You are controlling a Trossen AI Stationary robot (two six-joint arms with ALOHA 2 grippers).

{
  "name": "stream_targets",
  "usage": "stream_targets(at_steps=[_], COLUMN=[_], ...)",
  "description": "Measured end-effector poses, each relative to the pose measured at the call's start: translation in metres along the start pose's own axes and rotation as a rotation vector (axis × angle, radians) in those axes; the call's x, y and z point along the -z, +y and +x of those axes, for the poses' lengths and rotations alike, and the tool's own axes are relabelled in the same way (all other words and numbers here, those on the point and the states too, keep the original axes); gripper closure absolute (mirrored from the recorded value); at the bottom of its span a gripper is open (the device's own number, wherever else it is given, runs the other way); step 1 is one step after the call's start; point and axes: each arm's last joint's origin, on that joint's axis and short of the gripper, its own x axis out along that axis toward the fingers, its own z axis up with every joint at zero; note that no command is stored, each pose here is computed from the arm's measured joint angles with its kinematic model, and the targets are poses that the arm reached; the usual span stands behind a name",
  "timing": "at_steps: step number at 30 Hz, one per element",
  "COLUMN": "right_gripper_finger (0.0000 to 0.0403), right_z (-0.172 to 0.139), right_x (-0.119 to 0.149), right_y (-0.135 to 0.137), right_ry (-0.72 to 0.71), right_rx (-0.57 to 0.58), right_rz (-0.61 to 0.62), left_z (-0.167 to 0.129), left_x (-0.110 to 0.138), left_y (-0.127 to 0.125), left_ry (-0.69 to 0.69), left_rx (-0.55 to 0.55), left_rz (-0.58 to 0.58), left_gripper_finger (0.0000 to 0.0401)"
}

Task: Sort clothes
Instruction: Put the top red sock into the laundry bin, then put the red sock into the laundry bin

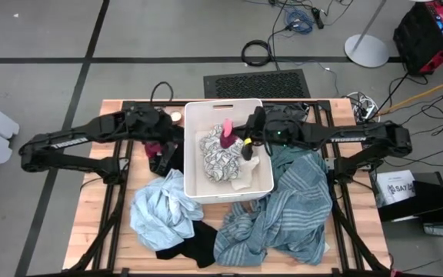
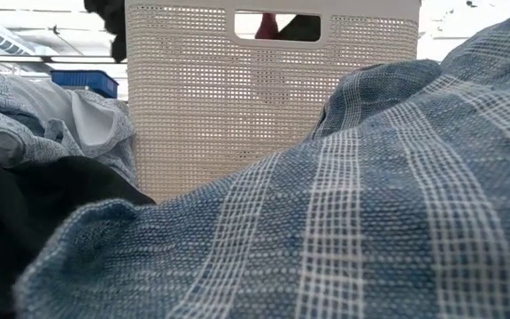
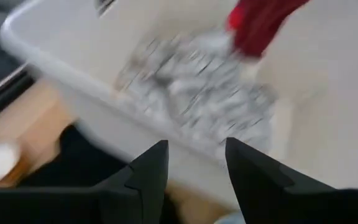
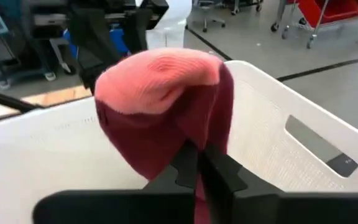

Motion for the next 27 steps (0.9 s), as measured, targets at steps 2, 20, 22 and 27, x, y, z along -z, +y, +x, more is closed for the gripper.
stream_targets(at_steps=[2,20,22,27], right_gripper_finger=[0.0375,0.0191,0.0191,0.0196], right_z=[0.0,-0.044,-0.047,-0.05], right_x=[0.0,-0.056,-0.056,-0.05], right_y=[0.0,0.002,0.005,0.017], right_ry=[0.004,0.274,0.284,0.323], right_rx=[-0.002,0.036,0.026,-0.007], right_rz=[-0.026,-0.036,-0.036,-0.04], left_z=[0.002,0.043,0.048,0.064], left_x=[0.006,0.049,0.051,0.061], left_y=[0.004,0.061,0.065,0.072], left_ry=[0.065,0.503,0.492,0.526], left_rx=[-0.084,-0.246,-0.217,-0.17], left_rz=[0.001,0.232,0.264,0.327], left_gripper_finger=[0.0232,0.0232,0.0232,0.0232])
